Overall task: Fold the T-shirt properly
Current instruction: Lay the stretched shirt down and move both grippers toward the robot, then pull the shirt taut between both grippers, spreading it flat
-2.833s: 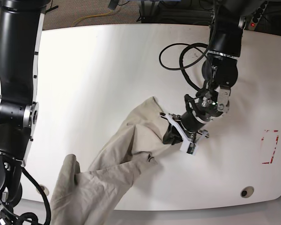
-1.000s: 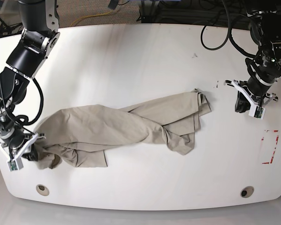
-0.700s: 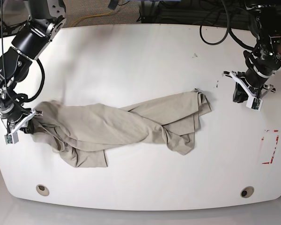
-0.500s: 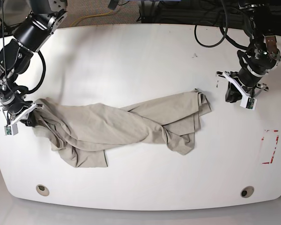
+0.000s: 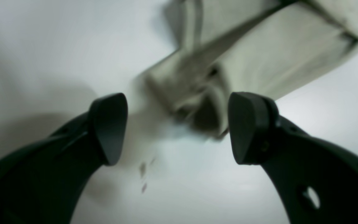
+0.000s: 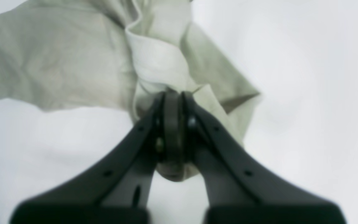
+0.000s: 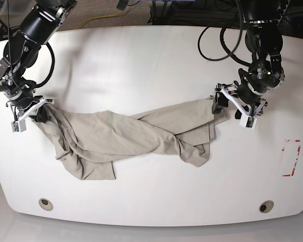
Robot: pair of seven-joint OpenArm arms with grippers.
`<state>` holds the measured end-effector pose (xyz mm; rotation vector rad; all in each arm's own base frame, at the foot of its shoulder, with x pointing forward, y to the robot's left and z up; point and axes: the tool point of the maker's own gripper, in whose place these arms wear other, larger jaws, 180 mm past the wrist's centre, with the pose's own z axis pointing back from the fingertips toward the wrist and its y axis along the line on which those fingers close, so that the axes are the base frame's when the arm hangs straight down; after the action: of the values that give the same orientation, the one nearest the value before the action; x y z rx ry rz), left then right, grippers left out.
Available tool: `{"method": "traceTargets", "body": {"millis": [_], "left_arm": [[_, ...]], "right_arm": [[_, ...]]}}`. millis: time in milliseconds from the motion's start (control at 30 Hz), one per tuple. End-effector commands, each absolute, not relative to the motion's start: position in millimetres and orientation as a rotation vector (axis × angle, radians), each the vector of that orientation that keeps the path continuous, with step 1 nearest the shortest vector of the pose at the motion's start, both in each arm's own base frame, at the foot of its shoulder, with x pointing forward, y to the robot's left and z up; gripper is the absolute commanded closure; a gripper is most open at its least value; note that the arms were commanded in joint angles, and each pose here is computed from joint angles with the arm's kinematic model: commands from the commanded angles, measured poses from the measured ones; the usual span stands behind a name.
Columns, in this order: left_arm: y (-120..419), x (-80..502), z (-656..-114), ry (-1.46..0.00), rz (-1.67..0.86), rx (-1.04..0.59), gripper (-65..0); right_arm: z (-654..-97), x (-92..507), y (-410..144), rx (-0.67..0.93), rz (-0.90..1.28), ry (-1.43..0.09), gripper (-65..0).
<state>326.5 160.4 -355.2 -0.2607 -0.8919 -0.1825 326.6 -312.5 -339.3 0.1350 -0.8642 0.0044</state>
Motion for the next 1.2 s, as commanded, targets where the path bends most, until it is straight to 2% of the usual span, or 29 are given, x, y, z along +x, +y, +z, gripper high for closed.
{"method": "traceTargets", "body": {"millis": [0, 400, 467, 533, 633, 700, 767, 900, 1167], "left_arm": [[152, 347, -349, -0.924, -0.187, -0.285, -47.5], [119, 365, -383, -0.809, -0.242, -0.328, -46.9], [120, 363, -389, -0.790, -0.235, -0.327, -43.1], [121, 362, -394, -0.775, -0.232, -0.325, -35.4], [126, 358, -405, -0.742, -0.222, -0.320, -16.9], [128, 356, -411, -0.725, -0.214, -0.318, -7.4], [135, 356, -412, -0.721, -0.213, -0.305, -1.4], [140, 362, -402, -0.748, -0.220, -0.296, 0.0], [147, 391, -321, -0.966, -0.295, -0.229, 0.0]], "right_arm": [[-320, 331, -326, 0.117, -0.026, -0.938, 0.0], [-324, 330, -321, 0.134, -0.041, -0.935, 0.0], [-324, 330, -321, 0.134, -0.041, -0.935, 0.0], [-324, 330, -321, 0.134, -0.041, -0.936, 0.0], [-323, 331, -321, 0.134, -0.041, -0.939, 0.0], [-322, 332, -321, 0.134, -0.041, -0.941, 0.0], [-322, 332, -321, 0.134, -0.041, -0.944, 0.0], [-310, 345, -320, 0.139, -0.039, -0.976, 0.0], [-251, 392, -320, 0.140, -0.016, -1.101, 0.0]]}}
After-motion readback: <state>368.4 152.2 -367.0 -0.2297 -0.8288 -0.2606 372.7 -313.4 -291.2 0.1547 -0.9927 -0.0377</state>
